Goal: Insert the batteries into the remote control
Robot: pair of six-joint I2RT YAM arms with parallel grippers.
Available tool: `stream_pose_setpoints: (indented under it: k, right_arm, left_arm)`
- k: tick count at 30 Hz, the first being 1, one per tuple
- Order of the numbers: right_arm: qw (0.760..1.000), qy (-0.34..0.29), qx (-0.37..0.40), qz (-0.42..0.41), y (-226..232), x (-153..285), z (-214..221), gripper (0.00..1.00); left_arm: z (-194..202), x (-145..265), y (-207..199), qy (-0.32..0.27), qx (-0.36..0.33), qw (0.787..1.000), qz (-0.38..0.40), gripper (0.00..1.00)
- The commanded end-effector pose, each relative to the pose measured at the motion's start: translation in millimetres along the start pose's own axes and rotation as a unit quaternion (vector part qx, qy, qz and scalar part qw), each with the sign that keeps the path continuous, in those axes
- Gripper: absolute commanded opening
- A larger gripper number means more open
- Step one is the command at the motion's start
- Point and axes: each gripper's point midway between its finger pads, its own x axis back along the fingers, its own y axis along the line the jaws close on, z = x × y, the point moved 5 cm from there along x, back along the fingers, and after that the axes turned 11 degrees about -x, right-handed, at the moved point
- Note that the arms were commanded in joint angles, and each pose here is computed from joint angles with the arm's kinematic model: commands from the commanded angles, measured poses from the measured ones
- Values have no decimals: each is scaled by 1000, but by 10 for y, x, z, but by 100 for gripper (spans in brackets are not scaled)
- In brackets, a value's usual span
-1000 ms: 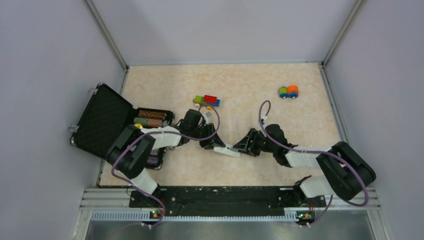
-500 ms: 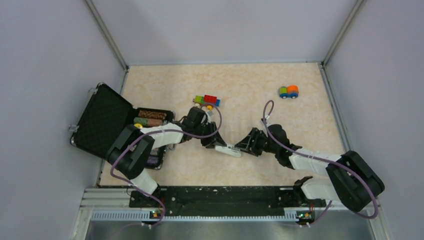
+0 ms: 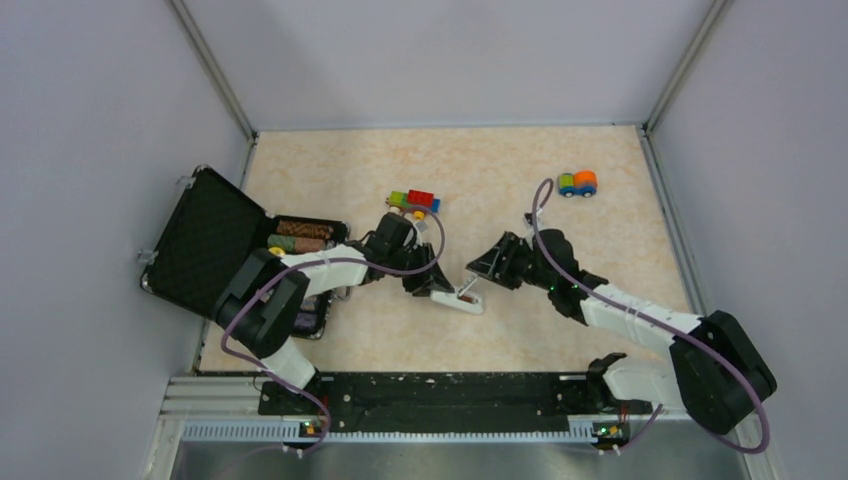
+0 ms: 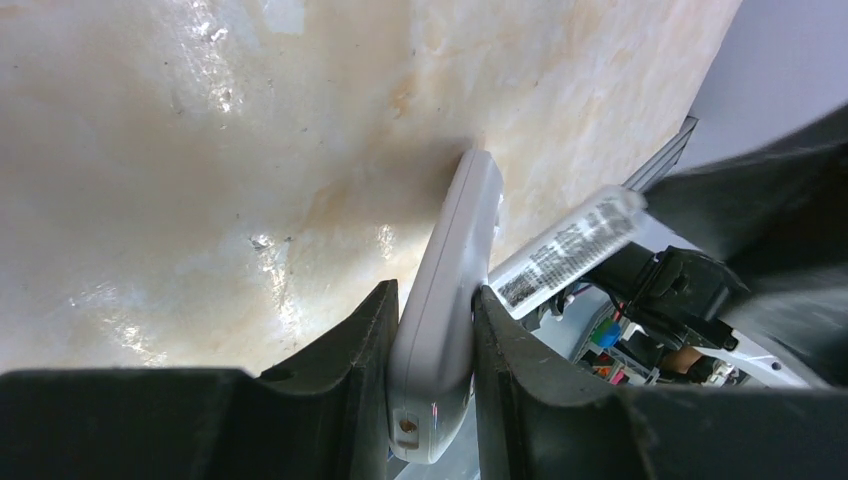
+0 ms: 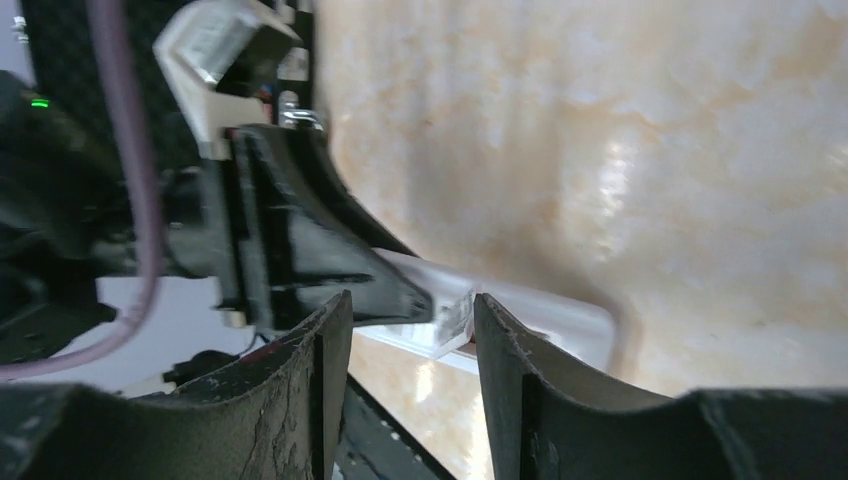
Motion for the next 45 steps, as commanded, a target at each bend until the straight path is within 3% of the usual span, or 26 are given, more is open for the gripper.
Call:
stream_pose_setpoints:
  k: [1, 9, 11, 16, 21, 24, 27, 35, 45]
  right_arm:
    - [997, -43, 32, -59, 479, 52, -226, 49]
    - [987, -146, 51, 45, 332, 64, -572, 58]
    - [986, -141, 71, 61, 360, 77, -611, 59]
    - [984, -34, 173, 12, 481, 110, -393, 59]
    - [952, 65, 289, -75, 468, 267, -95, 63]
    - [933, 92, 328, -117, 522, 438, 17, 70]
    - [923, 113, 335, -152, 672, 573, 80, 77]
    - [900, 182, 350, -183, 783, 627, 220, 80]
    - [871, 246, 379, -193, 854, 514, 415, 80]
  left_arm:
    - [314, -73, 630, 30, 28, 984, -176, 0]
    - [317, -45, 650, 26, 23, 982, -187, 0]
    - [313, -29, 654, 24, 18, 982, -189, 0]
    - [236, 38, 568, 18, -34, 984, -177, 0]
    - [107, 214, 244, -2, -172, 981, -95, 0]
    - [59, 430, -49, -34, -262, 964, -27, 0]
    - [107, 623, -320, -41, -350, 934, 50, 0]
    - [164, 868, -605, -22, -429, 896, 118, 0]
    - [176, 1252, -1085, -24, -475, 856, 201, 0]
